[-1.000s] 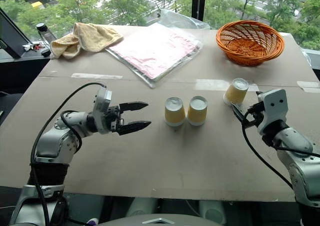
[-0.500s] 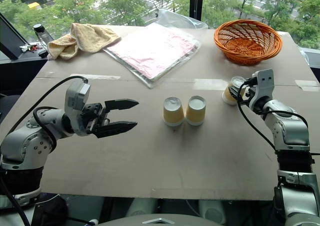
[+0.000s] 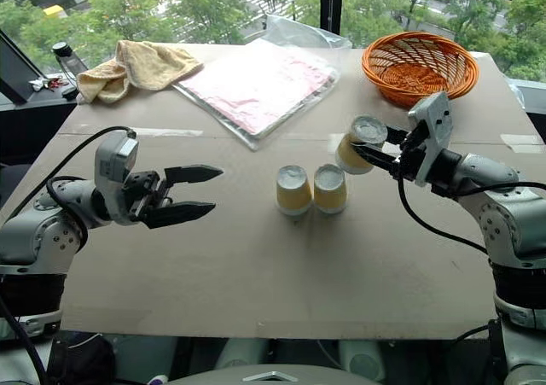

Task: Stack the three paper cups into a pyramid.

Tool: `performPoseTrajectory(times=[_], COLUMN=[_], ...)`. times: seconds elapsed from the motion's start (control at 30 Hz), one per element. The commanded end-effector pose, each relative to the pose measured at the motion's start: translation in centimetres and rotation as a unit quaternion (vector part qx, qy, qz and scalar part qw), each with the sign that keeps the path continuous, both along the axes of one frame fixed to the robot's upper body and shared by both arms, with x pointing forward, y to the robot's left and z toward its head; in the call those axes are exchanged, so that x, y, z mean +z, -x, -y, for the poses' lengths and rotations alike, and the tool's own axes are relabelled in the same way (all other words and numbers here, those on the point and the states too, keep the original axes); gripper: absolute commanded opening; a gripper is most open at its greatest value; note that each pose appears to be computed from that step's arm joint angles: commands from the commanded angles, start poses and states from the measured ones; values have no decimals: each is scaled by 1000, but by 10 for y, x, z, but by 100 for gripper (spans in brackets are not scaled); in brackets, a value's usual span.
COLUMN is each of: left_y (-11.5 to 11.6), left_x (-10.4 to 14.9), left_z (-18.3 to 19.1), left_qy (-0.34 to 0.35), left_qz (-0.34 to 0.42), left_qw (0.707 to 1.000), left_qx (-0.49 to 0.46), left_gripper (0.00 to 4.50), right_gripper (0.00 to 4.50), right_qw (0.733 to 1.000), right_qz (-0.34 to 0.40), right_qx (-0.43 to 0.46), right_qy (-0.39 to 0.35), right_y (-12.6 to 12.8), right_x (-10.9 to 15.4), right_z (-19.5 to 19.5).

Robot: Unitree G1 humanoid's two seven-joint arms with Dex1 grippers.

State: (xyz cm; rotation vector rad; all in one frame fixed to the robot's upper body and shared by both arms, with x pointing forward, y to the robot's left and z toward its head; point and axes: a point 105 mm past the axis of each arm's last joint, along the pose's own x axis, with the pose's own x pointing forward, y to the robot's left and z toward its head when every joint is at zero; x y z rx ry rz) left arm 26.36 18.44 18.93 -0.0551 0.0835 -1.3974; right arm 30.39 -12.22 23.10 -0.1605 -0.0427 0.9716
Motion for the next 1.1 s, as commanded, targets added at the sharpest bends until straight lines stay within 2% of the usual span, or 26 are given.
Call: performPoseTrajectory(times=[0.03,0.3,0.7,0.8,0.87,0.9,0.93,1.0,1.1], left_y=[4,10,15,15,16,16,17,17,18], left_x=[5,2,1,1,0,0,0,0,-3], left_z=[2,4,4,4,6,6,6,7,8], left_qy=[3,2,9,10,12,13,14,17,20], left_qz=[4,-3,-8,-8,-9,-10,-10,-12,-17], left_qw=[1000,1000,1000,1000,1000,1000,1000,1000,1000], left_qx=[-24,-27,-18,-17,-18,-19,-19,-16,-14], left_gripper=[450,450,450,450,450,450,450,450,450], right_gripper=[189,189,189,189,286,312,372,446,446], right_qw=[998,998,996,995,995,995,996,997,997], right_qz=[3,-8,-20,-32,-34,-30,-24,-7,8], right_qx=[58,46,70,66,51,45,40,39,53], right_qy=[28,49,59,68,79,81,80,72,62], right_y=[16,1,2,-2,-8,-10,-11,-5,13], right_x=[5,5,3,-4,-12,-13,-12,-2,6], right_z=[-25,-32,-43,-45,-41,-39,-37,-31,-20])
